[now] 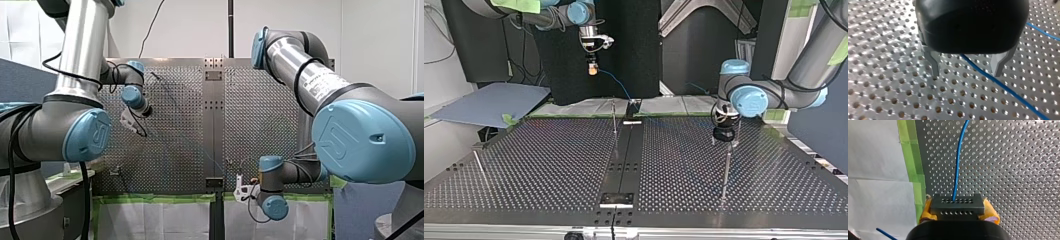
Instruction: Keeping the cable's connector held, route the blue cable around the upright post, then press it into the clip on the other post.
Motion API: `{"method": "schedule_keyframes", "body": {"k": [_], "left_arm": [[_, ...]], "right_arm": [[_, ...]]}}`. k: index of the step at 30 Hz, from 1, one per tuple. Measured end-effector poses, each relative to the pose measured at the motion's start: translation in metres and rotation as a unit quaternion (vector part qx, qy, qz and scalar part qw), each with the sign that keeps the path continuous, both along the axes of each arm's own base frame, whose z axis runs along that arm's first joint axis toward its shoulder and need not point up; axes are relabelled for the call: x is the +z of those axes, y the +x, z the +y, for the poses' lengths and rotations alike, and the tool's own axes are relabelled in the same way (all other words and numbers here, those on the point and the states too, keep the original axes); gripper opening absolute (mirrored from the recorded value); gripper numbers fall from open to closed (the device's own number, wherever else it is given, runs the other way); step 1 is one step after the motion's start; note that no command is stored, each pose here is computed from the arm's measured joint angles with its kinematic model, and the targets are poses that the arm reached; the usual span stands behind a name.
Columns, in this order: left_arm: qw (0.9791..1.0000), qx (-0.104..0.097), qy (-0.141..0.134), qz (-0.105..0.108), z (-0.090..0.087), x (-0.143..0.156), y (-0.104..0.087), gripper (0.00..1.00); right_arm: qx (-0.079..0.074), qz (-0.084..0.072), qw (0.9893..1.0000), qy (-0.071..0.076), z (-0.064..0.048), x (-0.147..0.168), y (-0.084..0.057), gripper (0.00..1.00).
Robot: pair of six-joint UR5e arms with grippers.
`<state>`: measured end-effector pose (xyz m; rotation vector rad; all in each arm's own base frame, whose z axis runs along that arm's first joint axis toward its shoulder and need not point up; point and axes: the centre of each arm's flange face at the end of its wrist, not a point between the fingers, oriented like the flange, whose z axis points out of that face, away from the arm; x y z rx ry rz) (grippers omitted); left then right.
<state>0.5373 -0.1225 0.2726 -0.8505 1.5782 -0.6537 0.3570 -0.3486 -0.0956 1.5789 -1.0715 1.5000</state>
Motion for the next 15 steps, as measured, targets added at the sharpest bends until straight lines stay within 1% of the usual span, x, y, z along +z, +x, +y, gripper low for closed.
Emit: {"method": "schedule_keyframes", "body": {"k": [3, 6, 10, 15], "left_arm": [[0.9998, 0.010, -0.015, -0.011, 0.005, 0.007, -0.005, 1.00], [0.9993, 0.012, -0.030, -0.019, 0.009, 0.009, -0.008, 1.00], [0.9985, 0.015, -0.049, -0.022, 0.014, 0.008, -0.009, 1.00], [0.9978, 0.026, -0.056, -0.023, 0.022, 0.004, -0.013, 1.00]], "right_arm": [[0.000, 0.000, 1.0000, 0.000, 0.000, 0.000, 0.000, 0.00], [0.000, 0.000, 1.0000, 0.000, 0.000, 0.000, 0.000, 0.00], [0.000, 0.000, 1.0000, 0.000, 0.000, 0.000, 0.000, 0.00], [0.000, 0.000, 1.0000, 0.000, 0.000, 0.000, 0.000, 0.00]]}}
